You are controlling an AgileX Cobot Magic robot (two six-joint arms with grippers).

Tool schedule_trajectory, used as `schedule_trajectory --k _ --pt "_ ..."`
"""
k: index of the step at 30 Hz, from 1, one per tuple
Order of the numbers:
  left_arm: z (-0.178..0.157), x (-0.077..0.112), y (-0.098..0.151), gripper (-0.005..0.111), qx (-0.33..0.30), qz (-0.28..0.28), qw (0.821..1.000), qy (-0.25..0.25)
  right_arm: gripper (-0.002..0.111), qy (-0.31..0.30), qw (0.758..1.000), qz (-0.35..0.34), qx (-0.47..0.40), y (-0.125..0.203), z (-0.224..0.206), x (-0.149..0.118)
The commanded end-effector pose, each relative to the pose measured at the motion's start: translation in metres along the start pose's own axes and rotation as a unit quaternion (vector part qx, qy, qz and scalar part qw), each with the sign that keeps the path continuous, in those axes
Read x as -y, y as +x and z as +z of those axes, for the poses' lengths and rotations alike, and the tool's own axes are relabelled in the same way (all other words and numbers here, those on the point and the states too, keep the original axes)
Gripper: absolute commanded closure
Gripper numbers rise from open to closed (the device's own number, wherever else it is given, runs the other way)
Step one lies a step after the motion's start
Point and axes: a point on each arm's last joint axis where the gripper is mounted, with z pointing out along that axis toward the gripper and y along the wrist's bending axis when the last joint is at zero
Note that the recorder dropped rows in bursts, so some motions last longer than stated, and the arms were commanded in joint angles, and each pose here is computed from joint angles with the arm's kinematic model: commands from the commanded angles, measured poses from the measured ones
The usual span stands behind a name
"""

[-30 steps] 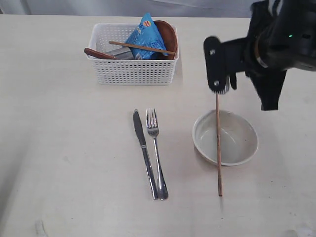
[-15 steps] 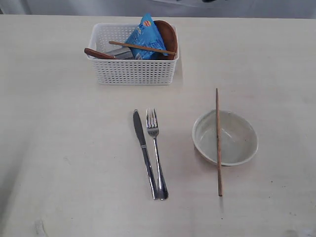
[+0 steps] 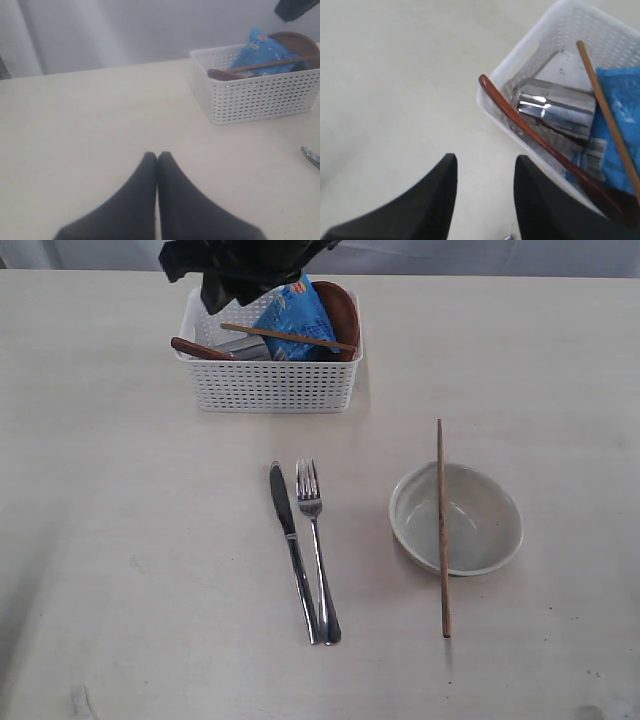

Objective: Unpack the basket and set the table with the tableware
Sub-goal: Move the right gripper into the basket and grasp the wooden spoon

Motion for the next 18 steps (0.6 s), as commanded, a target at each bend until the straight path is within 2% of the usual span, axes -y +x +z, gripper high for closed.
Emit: schedule_trajectory --k 1,9,18 --pt "0.000 0.000 0.000 0.107 0.002 0.002 1.000 -0.002 0.071 -0.010 0.998 -0.063 -0.002 -0.009 0.031 -0.007" --pt "0.000 0.000 0.000 0.107 0.002 0.002 1.000 -0.002 0.071 -0.006 0.995 -0.101 0.011 -0.007 0.073 -0.018" --pt "0.000 0.000 0.000 0.107 0.002 0.002 1.000 -0.002 0.071 0.042 0.989 -0.133 0.039 -0.012 0.080 -0.009"
